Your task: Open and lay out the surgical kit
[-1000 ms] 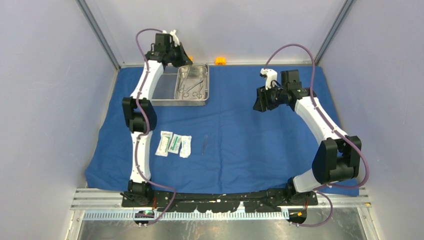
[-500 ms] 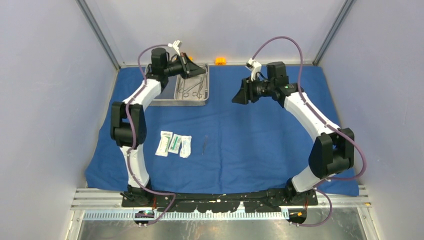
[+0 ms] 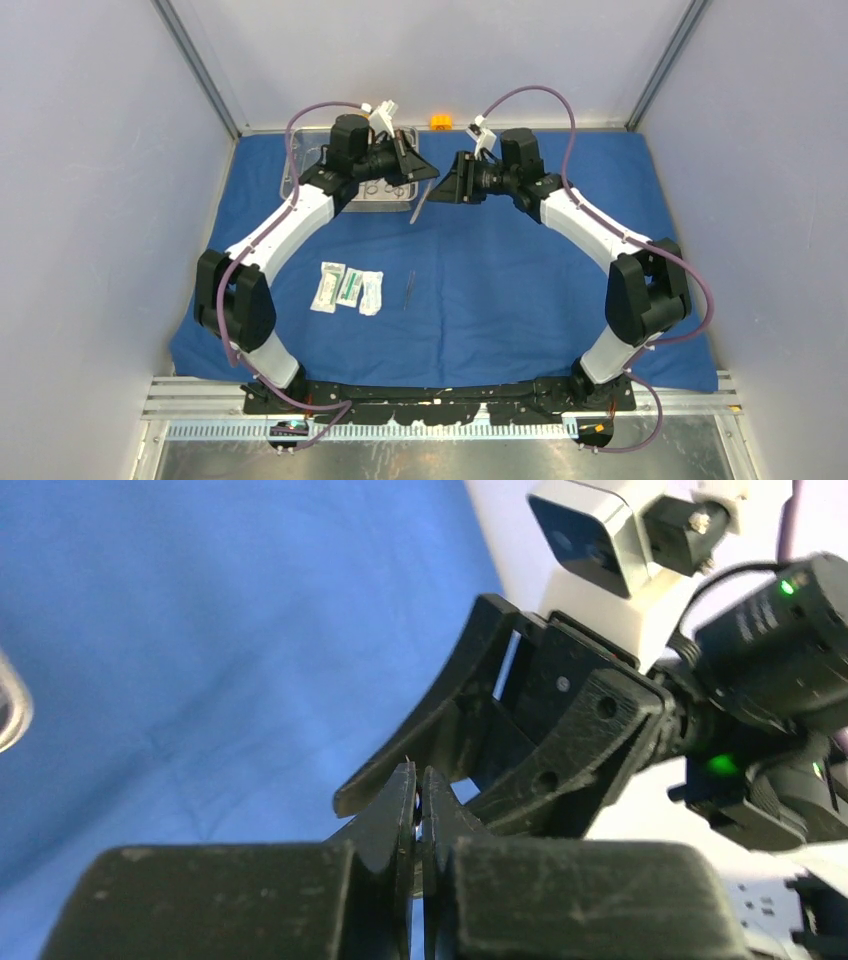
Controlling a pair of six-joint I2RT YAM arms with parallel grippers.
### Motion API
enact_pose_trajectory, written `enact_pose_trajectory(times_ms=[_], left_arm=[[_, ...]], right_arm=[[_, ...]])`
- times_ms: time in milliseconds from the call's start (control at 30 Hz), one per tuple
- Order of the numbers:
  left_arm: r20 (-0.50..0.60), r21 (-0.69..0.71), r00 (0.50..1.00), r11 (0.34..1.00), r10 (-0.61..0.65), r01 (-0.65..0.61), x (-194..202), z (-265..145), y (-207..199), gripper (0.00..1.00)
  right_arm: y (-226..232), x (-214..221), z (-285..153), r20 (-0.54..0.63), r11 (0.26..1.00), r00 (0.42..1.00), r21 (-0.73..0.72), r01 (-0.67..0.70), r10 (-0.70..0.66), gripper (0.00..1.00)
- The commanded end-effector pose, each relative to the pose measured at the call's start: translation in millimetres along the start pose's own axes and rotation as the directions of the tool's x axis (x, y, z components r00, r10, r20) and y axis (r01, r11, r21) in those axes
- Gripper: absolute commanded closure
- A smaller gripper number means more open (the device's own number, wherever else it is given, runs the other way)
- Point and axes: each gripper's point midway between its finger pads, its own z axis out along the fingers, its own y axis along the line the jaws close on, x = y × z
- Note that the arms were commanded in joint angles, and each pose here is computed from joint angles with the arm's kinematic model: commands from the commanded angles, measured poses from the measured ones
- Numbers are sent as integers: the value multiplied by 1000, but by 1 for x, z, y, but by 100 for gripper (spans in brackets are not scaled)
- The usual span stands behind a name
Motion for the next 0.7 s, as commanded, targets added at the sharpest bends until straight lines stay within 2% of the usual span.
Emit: enact_pose_trajectory(times_ms=[0, 100, 300, 467, 667], left_arm=[[8, -193, 1000, 981, 12, -11, 5, -3, 29, 100], [3, -213, 1000, 977, 11, -10, 10, 0, 29, 100], [9, -250, 999, 968, 33, -30, 5, 1, 34, 100], [15, -268, 1000, 964, 9, -5, 9, 1, 34, 100], [55, -318, 998, 948, -8, 25, 4, 0, 41, 100]], right_arm=[[20, -20, 4, 95, 997, 995, -77, -20, 27, 46], [25, -19, 4, 96, 994, 995, -108, -19, 30, 46], [20, -5, -3, 83, 996, 996, -81, 25, -18, 47], [7, -8, 1, 95, 1000, 995, -29, -9, 12, 48], [10, -8, 11, 94, 996, 994, -72, -57, 64, 49]])
